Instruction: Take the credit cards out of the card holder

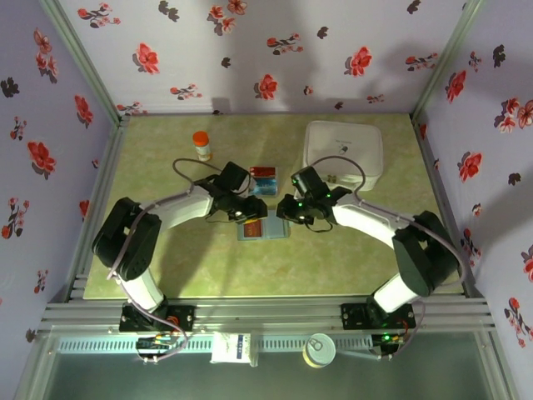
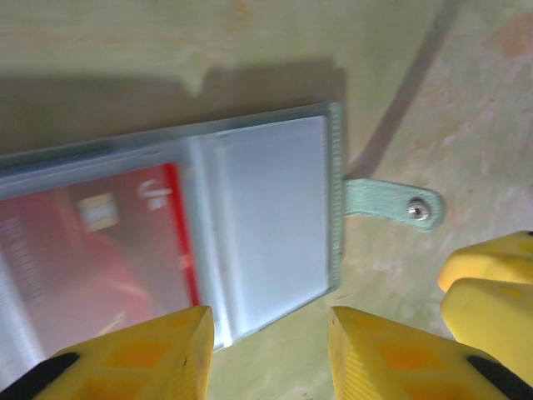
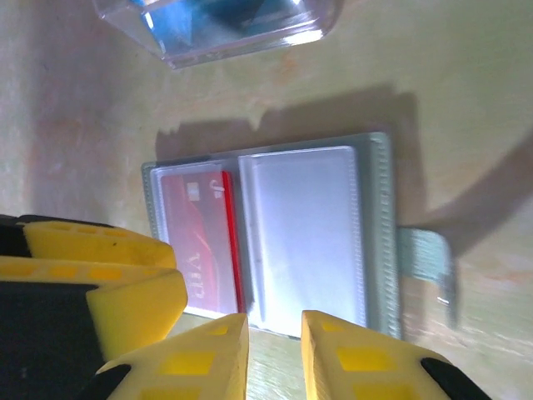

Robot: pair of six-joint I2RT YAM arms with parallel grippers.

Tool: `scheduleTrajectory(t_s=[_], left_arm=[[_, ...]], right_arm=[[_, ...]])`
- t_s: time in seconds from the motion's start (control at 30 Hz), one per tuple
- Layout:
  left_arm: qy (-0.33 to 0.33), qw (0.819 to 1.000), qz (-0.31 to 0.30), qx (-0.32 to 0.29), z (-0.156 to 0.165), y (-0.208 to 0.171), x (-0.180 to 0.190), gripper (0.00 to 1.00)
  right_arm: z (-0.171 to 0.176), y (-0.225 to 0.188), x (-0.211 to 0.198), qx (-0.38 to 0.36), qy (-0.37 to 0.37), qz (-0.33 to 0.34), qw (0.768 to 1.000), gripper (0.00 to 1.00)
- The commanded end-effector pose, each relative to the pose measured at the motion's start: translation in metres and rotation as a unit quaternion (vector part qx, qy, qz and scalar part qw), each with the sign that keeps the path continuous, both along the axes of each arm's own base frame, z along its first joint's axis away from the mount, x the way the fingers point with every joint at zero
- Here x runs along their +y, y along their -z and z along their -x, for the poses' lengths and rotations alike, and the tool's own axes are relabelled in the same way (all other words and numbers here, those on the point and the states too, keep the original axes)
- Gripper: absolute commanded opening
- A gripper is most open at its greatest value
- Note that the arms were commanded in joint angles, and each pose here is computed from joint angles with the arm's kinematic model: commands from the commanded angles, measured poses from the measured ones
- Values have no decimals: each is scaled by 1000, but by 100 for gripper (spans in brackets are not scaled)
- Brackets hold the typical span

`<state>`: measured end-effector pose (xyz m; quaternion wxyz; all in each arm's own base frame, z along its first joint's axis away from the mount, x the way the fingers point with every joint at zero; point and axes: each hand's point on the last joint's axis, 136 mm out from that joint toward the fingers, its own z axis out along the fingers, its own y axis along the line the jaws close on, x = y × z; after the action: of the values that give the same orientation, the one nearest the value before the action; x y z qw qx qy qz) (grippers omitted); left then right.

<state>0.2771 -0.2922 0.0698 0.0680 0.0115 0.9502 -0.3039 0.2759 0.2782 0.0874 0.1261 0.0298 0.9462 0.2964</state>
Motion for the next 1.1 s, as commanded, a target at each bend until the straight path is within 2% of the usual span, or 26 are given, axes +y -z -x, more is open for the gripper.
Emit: scheduleTrajectory(t_s=[0.0,0.2,0.33,0.6,0.87,1.07], left_arm=[[-18,1000,-16,-2,3,2,24,37],[-42,999,-20,12,7,15,49,28],[-42,999,-27,19,9,23,52,19],[-41,998,-30,23,2,32,51,8],[-44,998,-37,32,-2,44,54,1],[-48,997,-51,39,2,53,60,0]], right_arm=[[-6,-10,31,-8,-27,-42,999,24],[-8,3,54,9,-52,-52,997,22],[-6,14,61,24,-60,-51,997,22],[-1,27,71,42,-75,-51,995,21],[-1,33,75,48,-77,-50,995,20],[-1,42,73,54,-76,-39,995,23]])
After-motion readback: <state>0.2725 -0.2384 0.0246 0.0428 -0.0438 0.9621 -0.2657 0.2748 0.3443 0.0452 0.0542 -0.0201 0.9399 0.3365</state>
